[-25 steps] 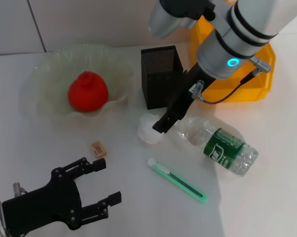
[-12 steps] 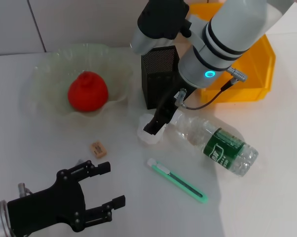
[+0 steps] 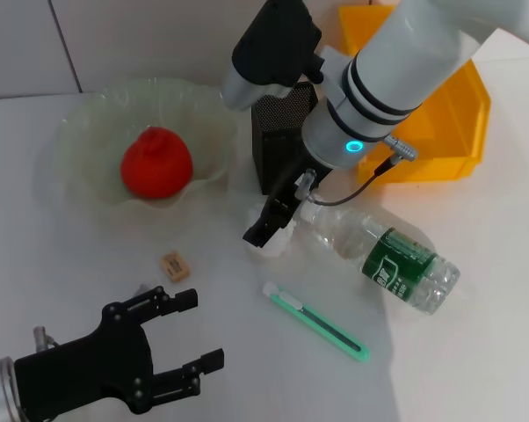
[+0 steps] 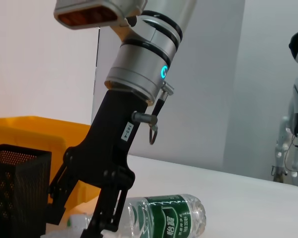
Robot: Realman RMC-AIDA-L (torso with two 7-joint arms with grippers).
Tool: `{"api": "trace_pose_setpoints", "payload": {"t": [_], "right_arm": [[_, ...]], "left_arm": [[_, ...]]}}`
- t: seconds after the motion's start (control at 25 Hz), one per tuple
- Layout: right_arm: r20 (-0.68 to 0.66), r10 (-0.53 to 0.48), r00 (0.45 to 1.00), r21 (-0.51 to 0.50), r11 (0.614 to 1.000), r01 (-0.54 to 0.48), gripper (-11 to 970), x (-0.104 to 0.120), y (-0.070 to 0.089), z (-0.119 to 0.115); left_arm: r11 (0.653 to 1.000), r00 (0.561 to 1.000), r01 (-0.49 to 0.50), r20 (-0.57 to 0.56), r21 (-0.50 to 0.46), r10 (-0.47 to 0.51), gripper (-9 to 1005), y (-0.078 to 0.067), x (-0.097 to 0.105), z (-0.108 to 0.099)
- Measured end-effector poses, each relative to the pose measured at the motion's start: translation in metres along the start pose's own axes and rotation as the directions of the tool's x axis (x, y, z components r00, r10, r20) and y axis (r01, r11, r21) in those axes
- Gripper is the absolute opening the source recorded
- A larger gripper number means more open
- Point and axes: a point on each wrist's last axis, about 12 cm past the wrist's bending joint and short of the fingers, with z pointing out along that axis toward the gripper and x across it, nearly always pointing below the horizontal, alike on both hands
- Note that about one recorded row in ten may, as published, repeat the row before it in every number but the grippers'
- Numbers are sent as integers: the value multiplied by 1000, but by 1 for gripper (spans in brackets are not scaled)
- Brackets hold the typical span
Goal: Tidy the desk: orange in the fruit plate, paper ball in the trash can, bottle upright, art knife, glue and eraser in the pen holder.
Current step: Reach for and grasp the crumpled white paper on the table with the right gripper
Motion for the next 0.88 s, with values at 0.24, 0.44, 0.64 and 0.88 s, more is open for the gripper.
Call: {"api": "trace_pose_setpoints", "payload": {"t": [0.24, 0.44, 0.64, 0.88], "right_arm": [[-18, -12, 1000, 12, 1000, 12, 729, 2, 1, 8], [-18, -4, 1000, 20, 1000, 4, 726, 4, -1, 11], [-26, -5, 1000, 24, 1000, 5, 724, 6, -1, 15], [-45, 0, 999, 17, 1000, 1, 721, 9, 0, 19]], "left_arm": [[1000, 1000, 2, -4, 6, -2, 778, -1, 0, 0], [1000, 1000, 4, -3, 6, -4, 777, -1, 0, 0], [1000, 1000, 5, -1, 4, -5, 775, -1, 0, 0], [1000, 1000, 5, 0, 3, -5, 774, -1, 0, 0]]}}
